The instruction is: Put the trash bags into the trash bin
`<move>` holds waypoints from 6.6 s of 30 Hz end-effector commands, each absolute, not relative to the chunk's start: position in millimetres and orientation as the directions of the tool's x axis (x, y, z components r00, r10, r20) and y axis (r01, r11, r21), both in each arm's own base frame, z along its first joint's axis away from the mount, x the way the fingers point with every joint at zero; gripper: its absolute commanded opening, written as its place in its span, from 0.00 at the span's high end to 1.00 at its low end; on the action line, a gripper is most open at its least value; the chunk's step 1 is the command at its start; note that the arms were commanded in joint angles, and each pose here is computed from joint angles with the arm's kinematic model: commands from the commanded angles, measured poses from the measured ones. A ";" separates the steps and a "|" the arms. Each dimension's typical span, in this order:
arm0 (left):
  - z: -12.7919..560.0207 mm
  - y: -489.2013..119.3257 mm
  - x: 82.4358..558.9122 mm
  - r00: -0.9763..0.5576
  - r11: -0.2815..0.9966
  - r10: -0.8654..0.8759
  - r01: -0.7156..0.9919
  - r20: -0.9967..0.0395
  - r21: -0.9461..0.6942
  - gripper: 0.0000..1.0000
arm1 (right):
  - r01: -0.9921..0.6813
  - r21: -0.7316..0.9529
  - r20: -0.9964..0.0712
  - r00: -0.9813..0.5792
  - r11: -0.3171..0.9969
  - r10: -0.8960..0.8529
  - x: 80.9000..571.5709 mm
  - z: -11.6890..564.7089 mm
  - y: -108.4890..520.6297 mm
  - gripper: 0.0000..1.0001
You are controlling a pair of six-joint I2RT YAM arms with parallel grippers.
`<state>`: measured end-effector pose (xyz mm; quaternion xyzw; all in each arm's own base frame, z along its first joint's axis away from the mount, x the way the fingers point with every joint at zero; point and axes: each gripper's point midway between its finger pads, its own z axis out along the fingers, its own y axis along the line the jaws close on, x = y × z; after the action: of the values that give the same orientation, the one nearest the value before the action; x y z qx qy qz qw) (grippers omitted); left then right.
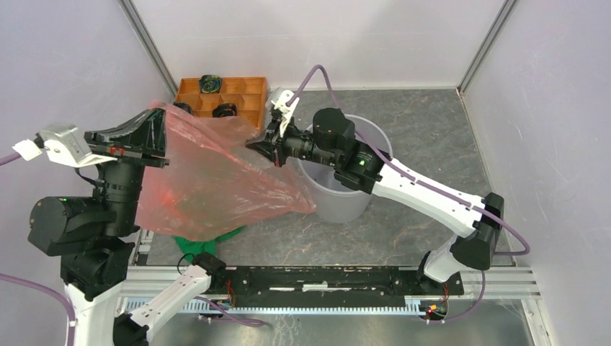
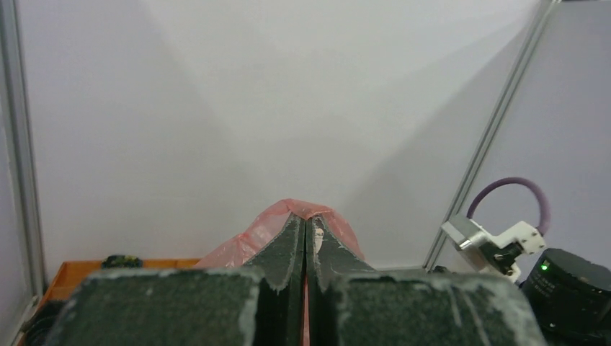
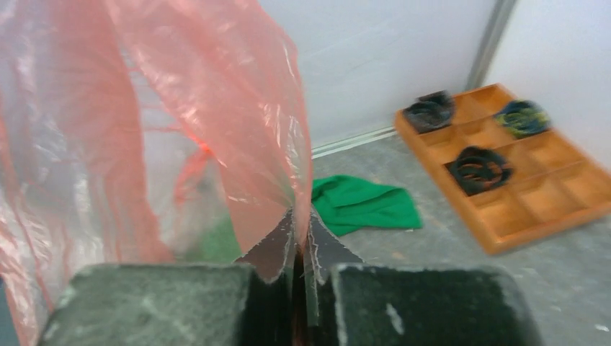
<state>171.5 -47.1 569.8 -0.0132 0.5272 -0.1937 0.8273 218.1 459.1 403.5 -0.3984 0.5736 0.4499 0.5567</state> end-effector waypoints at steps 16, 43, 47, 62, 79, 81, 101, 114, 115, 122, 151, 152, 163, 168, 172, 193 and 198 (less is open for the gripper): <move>674.9 -186.8 180.4 0.020 0.336 -0.735 0.879 -0.678 -0.339 0.98 | -0.449 -0.017 -0.929 0.338 0.893 0.153 224.6 580.9 183.7 1.00; 633.7 -252.2 261.2 -0.157 0.281 -0.695 0.839 -0.702 -0.466 0.98 | -0.165 -0.111 -0.912 0.410 0.980 -0.034 209.9 602.5 88.7 1.00; 601.4 -249.8 273.6 -0.165 0.357 -0.663 0.788 -0.730 -0.502 0.98 | -0.116 -0.122 -0.929 0.362 0.986 -0.072 211.0 584.6 76.6 1.00; 591.4 -259.0 290.8 -0.176 0.403 -0.618 0.765 -0.766 -0.502 0.98 | 0.073 -0.166 -0.925 0.333 0.983 -0.181 206.5 599.8 33.9 1.00; 546.9 -247.2 302.5 -0.180 0.539 -0.544 0.674 -0.820 -0.506 0.98 | 0.179 -0.219 -0.930 0.259 0.959 -0.261 205.1 587.1 13.6 1.00; 540.7 -243.0 308.2 -0.171 0.570 -0.541 0.646 -0.824 -0.508 0.98 | 0.188 -0.224 -0.927 0.262 0.956 -0.269 206.4 585.3 14.8 1.00; 492.4 -226.3 339.6 -0.141 0.766 -0.373 0.512 -0.917 -0.390 0.98 | 0.133 -0.400 -0.869 0.260 0.907 -0.422 259.7 576.1 108.0 1.00; 496.1 -213.6 381.6 -0.080 0.840 -0.389 0.377 -0.918 -0.390 0.98 | 0.198 -0.553 -0.809 0.106 0.809 -0.578 345.7 560.2 130.5 1.00; 491.9 -217.4 380.5 -0.103 0.834 -0.380 0.391 -0.919 -0.389 0.98 | 0.192 -0.545 -0.815 0.103 0.816 -0.570 343.1 557.8 128.3 1.00; 493.8 -188.4 330.5 -0.086 0.858 -0.301 0.410 -0.950 -0.309 0.31 | 0.068 -0.390 -0.892 0.219 0.918 -0.395 318.1 555.3 127.8 1.00; 372.0 -360.3 163.1 -0.444 0.519 -0.166 0.720 -0.880 -0.461 0.26 | -0.059 -0.253 -0.952 0.193 0.966 -0.238 313.3 549.2 143.8 1.00; 366.6 -360.3 178.2 -0.444 0.591 -0.174 0.667 -0.879 -0.454 0.33 | -0.065 -0.251 -0.953 0.193 0.966 -0.234 312.7 548.2 144.3 1.00; 310.9 -363.3 238.9 -0.404 0.766 -0.159 0.525 -0.901 -0.371 0.39 | -0.260 -0.171 -0.970 0.213 0.950 -0.117 290.4 534.8 163.4 1.00; 303.3 -364.2 231.3 -0.434 0.709 -0.120 0.592 -0.893 -0.383 0.31 | -0.351 -0.139 -0.979 0.188 0.926 -0.076 281.8 522.9 175.9 1.00; 320.4 -358.6 202.8 -0.399 0.600 -0.087 0.710 -0.913 -0.368 0.13 | -0.347 -0.147 -0.984 0.149 0.926 -0.100 282.1 510.0 174.2 1.00; 449.7 -341.9 187.5 -0.504 0.459 -0.389 0.621 -0.772 -0.636 0.00 | -0.433 -0.069 -0.993 0.117 0.899 -0.020 273.3 495.9 188.8 0.99; 458.3 -376.3 200.1 -0.598 0.394 -0.443 0.539 -0.668 -0.744 0.10 | -0.446 -0.051 -0.989 0.146 0.894 0.016 269.1 503.7 188.5 1.00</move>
<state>195.8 -358.9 426.1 0.0965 0.7240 -0.4888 0.4770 276.0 189.6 483.4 -0.1863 0.6617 0.1279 0.7149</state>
